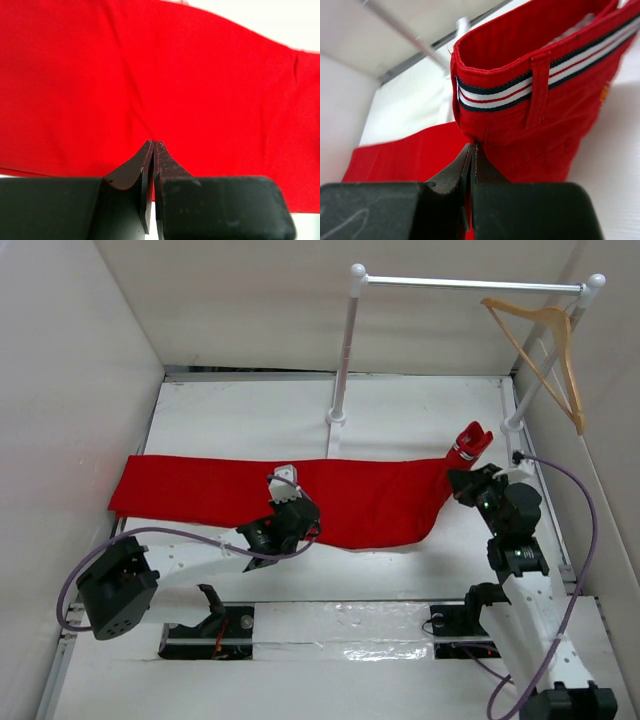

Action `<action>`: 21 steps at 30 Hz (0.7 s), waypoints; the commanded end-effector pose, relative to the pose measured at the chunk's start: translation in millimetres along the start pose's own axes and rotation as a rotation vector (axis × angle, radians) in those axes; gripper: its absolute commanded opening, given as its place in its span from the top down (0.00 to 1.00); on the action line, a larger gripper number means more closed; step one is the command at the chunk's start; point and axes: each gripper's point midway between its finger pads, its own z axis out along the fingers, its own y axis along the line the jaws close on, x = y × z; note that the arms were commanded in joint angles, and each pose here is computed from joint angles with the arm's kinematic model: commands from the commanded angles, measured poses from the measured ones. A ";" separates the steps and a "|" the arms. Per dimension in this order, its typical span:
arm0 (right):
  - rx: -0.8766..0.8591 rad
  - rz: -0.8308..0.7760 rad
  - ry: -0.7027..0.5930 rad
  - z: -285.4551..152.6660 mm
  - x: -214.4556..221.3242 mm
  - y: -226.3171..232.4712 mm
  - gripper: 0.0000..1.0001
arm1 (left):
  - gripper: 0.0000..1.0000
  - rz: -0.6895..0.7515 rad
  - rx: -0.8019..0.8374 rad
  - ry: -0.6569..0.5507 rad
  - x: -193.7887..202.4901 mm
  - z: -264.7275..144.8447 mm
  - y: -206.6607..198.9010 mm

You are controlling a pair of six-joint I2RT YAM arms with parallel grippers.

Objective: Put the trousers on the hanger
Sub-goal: Fold the trousers at the center of the board.

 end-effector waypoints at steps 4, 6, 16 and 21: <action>-0.160 -0.057 -0.077 -4.6 -49.6 95.6 1.00 | 1.00 0.007 -0.068 0.020 35.1 14.9 10.4; -0.205 -0.060 -0.104 -13.0 -68.2 124.1 1.00 | 1.00 0.037 -0.094 0.046 49.9 20.5 14.6; -0.225 -0.146 -0.262 -43.9 -157.1 176.1 1.00 | 1.00 0.117 -0.016 0.161 114.5 23.7 -35.5; -0.262 -0.173 -0.321 -68.2 -190.9 197.9 1.00 | 1.00 0.111 0.144 0.170 119.8 41.8 -128.6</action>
